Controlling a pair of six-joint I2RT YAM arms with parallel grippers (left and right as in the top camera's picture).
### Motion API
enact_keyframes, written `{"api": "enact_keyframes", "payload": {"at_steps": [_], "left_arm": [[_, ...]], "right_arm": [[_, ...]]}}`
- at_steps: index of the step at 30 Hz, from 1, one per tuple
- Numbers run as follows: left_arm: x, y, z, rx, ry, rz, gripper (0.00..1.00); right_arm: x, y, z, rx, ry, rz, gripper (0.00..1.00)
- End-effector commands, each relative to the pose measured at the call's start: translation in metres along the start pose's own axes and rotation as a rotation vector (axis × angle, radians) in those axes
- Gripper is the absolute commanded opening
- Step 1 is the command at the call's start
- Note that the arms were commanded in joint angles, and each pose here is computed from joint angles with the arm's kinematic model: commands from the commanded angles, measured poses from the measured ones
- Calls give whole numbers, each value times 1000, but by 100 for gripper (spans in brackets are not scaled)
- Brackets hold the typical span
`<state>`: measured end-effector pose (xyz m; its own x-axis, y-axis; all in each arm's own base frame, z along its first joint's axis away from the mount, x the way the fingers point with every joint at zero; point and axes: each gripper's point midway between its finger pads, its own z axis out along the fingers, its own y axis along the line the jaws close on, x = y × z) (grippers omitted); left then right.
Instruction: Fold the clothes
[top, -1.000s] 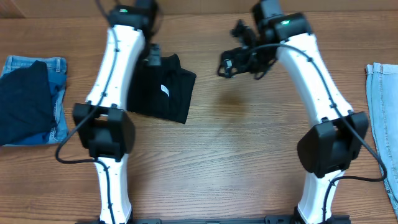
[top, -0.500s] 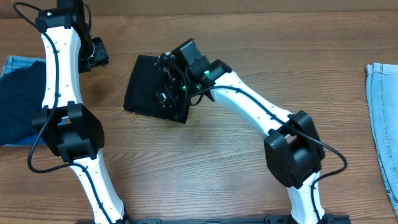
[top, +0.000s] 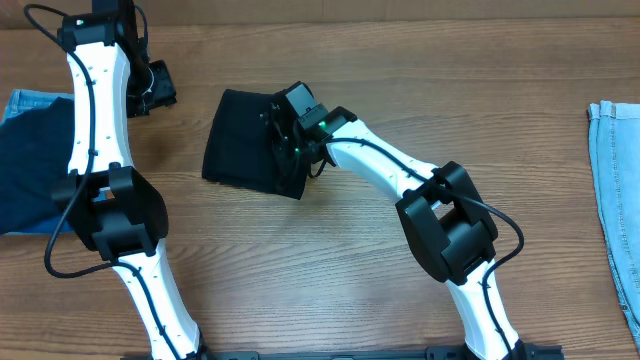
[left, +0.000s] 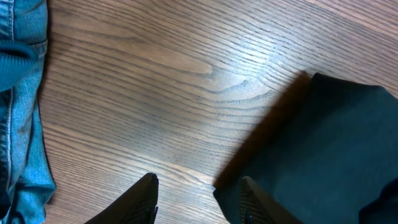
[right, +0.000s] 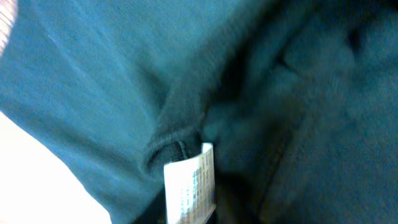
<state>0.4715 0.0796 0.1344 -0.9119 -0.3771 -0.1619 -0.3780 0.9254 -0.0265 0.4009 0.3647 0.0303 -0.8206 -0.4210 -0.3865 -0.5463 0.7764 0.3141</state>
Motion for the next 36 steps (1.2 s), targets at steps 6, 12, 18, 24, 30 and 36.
{"api": "enact_keyframes", "payload": {"at_steps": [6,12,18,24,30,36], "left_arm": [[-4,-7,-7,18,-23,32,45],[-3,-7,-7,18,-21,34,46],[-4,-9,-8,20,-27,36,47],[-2,-9,-7,18,-20,38,47],[-1,-9,-7,17,-12,38,46],[0,-9,-7,17,-11,42,46]], "right_arm": [[-19,-45,-68,178,-66,72,43],[-23,-53,-84,266,-64,56,56],[-80,54,-137,-60,-219,-193,51],[-66,27,-74,104,-149,-125,61],[-61,-9,-36,188,-118,-96,65],[-66,-18,-36,191,-135,-84,59]]}}
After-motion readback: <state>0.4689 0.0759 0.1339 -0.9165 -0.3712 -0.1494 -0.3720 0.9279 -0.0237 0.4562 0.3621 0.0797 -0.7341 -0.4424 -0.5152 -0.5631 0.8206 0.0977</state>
